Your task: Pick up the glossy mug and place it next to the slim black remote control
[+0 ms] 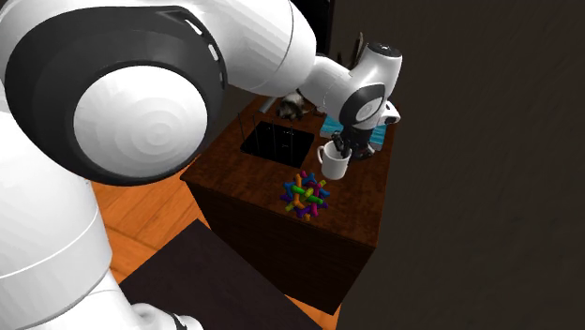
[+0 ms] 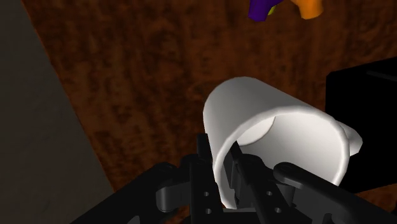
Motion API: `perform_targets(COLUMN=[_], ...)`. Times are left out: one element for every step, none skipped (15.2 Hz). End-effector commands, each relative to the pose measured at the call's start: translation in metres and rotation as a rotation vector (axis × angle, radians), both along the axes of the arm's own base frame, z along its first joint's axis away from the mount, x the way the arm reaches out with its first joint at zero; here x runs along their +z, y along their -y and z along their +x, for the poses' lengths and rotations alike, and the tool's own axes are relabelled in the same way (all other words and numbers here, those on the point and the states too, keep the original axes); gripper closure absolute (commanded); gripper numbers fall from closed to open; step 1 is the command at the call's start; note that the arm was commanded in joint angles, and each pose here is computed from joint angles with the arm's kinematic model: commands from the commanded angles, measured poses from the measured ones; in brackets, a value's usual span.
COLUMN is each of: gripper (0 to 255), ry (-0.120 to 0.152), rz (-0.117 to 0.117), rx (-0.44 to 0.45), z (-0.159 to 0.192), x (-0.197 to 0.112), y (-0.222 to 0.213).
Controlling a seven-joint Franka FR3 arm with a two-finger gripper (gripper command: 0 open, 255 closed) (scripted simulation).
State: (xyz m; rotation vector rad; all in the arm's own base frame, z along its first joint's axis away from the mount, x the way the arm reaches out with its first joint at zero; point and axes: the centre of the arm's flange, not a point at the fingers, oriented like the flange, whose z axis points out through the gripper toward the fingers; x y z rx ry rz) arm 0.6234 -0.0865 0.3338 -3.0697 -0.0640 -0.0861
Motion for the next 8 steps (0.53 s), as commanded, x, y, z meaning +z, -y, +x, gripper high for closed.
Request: perform_targets(gripper=[255, 255, 255, 255, 255, 255, 255, 255], ry=[0.0, 0.0, 0.0, 0.0, 0.0, 0.0, 0.0, 0.0], rz=[0.0, 0.0, 0.0, 0.0, 0.0, 0.0, 0.0, 0.0], rx=[0.0, 0.0, 0.0, 0.0, 0.0, 0.0, 0.0, 0.0], z=[0.0, 0.0, 0.0, 0.0, 0.0, 0.0, 0.0, 0.0], x=[0.01, 0.015, 0.02, 0.026, 0.031, 0.036, 0.042, 0.047], y=[-0.001, -0.001, -0.001, -0.001, -0.001, -0.001, -0.001, -0.001])
